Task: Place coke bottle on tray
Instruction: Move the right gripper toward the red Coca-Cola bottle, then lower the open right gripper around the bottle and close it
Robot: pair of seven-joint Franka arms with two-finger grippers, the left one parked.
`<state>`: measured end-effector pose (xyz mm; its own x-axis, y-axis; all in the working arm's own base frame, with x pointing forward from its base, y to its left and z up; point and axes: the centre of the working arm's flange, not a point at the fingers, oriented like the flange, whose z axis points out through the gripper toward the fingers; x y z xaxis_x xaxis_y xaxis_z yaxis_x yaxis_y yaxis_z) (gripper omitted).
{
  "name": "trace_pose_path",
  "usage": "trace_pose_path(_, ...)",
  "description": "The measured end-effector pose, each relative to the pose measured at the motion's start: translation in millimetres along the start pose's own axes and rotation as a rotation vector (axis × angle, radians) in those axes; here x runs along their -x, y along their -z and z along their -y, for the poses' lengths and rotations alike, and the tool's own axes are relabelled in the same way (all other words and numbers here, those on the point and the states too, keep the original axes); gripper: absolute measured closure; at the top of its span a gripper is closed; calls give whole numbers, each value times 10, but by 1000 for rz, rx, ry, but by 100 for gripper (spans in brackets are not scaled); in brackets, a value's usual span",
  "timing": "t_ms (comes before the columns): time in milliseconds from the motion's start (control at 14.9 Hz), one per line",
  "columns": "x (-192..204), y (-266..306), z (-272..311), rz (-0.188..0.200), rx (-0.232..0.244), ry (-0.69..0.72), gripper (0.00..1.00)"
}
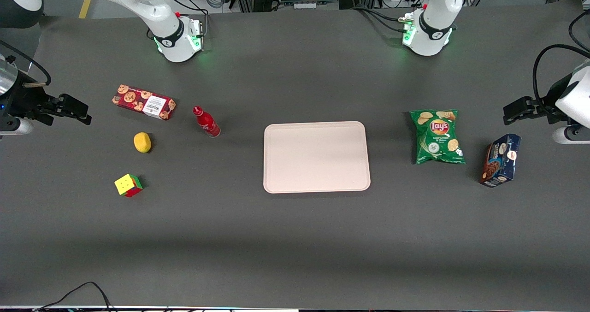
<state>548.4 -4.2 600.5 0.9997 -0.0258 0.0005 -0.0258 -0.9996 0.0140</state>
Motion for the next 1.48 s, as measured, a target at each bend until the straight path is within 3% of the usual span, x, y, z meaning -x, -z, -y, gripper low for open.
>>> trace_pose_path(470,24,-15,23,21,1,4,0)
trace_pose_path(940,252,-428,766,152,-3,79,0)
trace_pose_path(1141,504,-862,882,130,-32,84,0)
trace_pose_path(1477,931,-1401,1384,103,3,95,0)
